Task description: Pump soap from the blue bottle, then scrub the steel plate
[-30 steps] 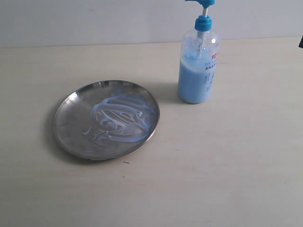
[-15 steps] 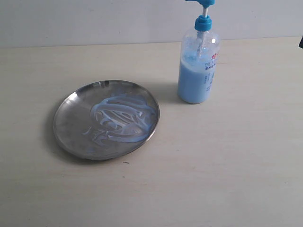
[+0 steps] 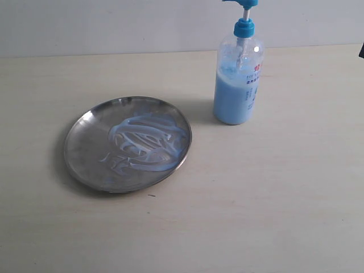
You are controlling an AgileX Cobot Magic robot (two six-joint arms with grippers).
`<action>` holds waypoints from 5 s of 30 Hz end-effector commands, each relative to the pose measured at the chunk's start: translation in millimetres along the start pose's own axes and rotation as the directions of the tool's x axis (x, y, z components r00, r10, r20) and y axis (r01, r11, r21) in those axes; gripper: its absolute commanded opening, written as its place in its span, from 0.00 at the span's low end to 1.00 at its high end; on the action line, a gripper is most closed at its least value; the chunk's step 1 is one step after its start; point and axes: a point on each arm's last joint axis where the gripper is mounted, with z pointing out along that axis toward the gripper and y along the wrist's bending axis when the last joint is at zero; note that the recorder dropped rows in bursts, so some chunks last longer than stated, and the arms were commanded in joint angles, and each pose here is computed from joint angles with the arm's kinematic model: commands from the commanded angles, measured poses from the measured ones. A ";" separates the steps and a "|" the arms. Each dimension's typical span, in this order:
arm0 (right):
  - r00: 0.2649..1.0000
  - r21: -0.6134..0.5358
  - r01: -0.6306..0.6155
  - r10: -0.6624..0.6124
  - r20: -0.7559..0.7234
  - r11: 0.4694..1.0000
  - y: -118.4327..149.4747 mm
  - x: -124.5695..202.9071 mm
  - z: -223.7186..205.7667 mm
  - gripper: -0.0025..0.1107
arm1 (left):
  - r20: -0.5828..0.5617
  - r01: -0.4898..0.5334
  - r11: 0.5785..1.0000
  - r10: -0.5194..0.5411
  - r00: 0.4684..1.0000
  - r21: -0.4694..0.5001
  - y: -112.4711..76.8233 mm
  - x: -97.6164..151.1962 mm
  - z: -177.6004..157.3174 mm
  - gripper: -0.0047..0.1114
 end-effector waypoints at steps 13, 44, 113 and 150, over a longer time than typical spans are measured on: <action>1.000 -0.001 0.001 -0.001 0.022 1.000 0.3 -4.8 -0.3 0.02 | 0.008 -0.016 1.000 0.017 1.000 -0.015 1.2 0.3 -0.1 0.04; 0.989 0.017 0.146 -0.146 -0.002 0.989 -0.7 -5.1 -19.9 0.02 | 0.008 -0.020 1.000 0.020 1.000 -0.015 1.2 0.3 -0.1 0.04; 0.955 0.024 0.276 -0.277 0.104 0.961 -32.3 124.9 -95.7 0.02 | 0.008 -0.020 1.000 0.020 1.000 -0.015 1.2 0.3 -0.1 0.04; 0.957 0.020 0.268 -0.269 0.105 0.963 -32.1 125.0 -95.7 0.02 | 0.008 -0.020 1.000 0.020 1.000 -0.015 1.2 0.3 -0.1 0.04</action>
